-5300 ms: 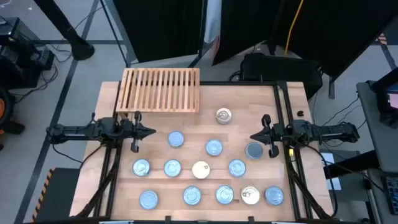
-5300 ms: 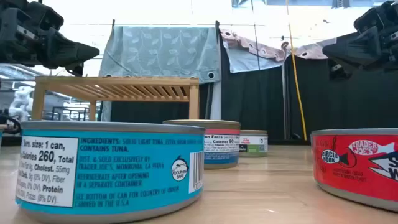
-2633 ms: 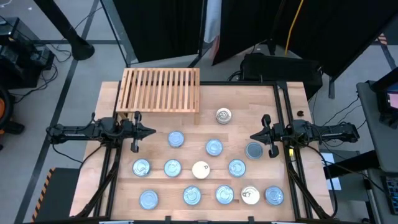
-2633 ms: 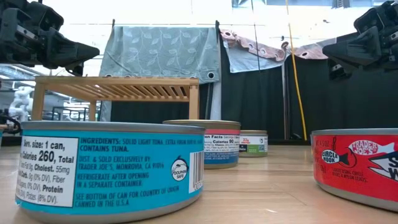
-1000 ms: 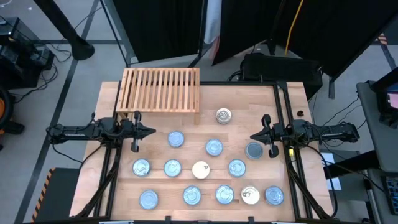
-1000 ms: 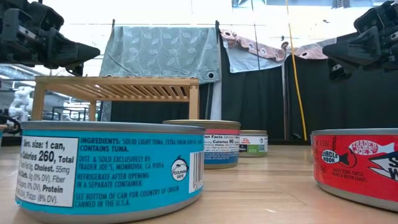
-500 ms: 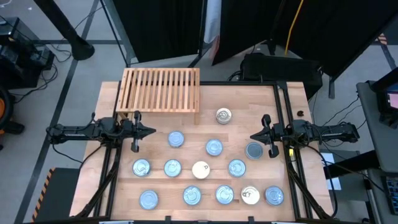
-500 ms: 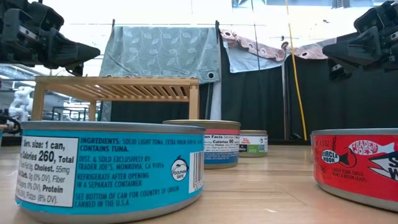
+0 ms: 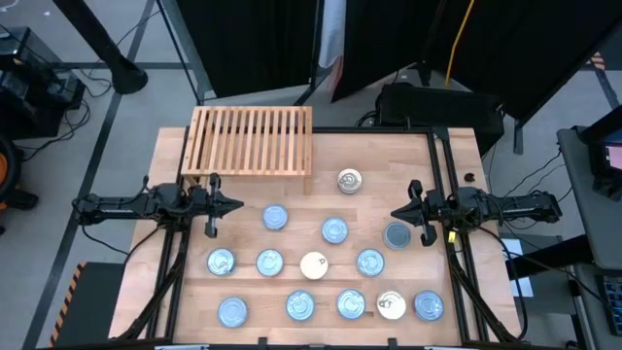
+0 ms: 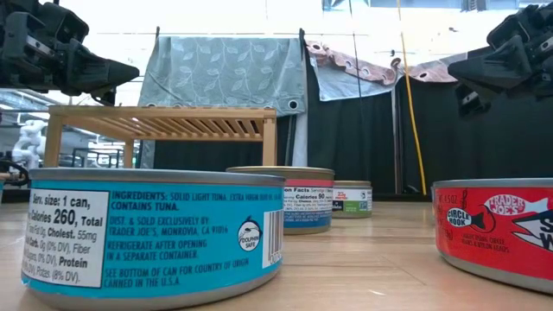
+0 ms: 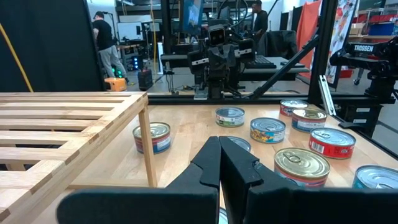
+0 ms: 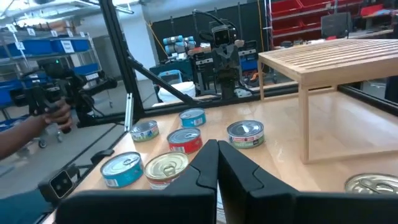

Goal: Stack canned seafood by type on shelf

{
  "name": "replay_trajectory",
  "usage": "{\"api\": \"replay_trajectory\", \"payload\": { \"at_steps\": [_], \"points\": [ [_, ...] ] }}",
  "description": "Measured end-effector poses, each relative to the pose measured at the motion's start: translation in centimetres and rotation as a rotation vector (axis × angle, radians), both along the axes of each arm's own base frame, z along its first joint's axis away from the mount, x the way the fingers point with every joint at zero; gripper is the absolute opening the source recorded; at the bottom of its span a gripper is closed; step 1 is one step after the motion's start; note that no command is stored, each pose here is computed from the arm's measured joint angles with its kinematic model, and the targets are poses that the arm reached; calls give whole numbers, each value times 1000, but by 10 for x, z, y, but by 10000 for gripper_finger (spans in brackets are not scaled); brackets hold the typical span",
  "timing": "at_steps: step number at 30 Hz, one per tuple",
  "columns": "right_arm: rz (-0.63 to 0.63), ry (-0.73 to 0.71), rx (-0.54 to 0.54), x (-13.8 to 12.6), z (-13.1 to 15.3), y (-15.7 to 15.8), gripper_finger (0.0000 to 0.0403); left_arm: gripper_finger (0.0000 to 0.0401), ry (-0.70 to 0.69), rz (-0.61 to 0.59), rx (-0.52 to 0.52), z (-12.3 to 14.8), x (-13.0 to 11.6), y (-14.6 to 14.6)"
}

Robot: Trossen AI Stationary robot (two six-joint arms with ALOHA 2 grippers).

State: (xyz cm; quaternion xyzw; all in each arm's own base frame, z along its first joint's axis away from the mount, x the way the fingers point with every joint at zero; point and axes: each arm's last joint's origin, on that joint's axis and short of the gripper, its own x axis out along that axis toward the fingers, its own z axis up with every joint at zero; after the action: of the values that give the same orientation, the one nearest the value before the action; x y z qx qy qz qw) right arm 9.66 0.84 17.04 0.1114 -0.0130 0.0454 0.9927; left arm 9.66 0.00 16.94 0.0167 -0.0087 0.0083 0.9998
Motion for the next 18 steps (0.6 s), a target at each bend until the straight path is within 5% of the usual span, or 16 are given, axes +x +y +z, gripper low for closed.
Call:
{"api": "replay_trajectory", "payload": {
  "at_steps": [18],
  "points": [
    [-58, 56, -38, 4, -3, -1, 0, 2, -76, -1, -81, 7, 0, 0]
  ]
}}
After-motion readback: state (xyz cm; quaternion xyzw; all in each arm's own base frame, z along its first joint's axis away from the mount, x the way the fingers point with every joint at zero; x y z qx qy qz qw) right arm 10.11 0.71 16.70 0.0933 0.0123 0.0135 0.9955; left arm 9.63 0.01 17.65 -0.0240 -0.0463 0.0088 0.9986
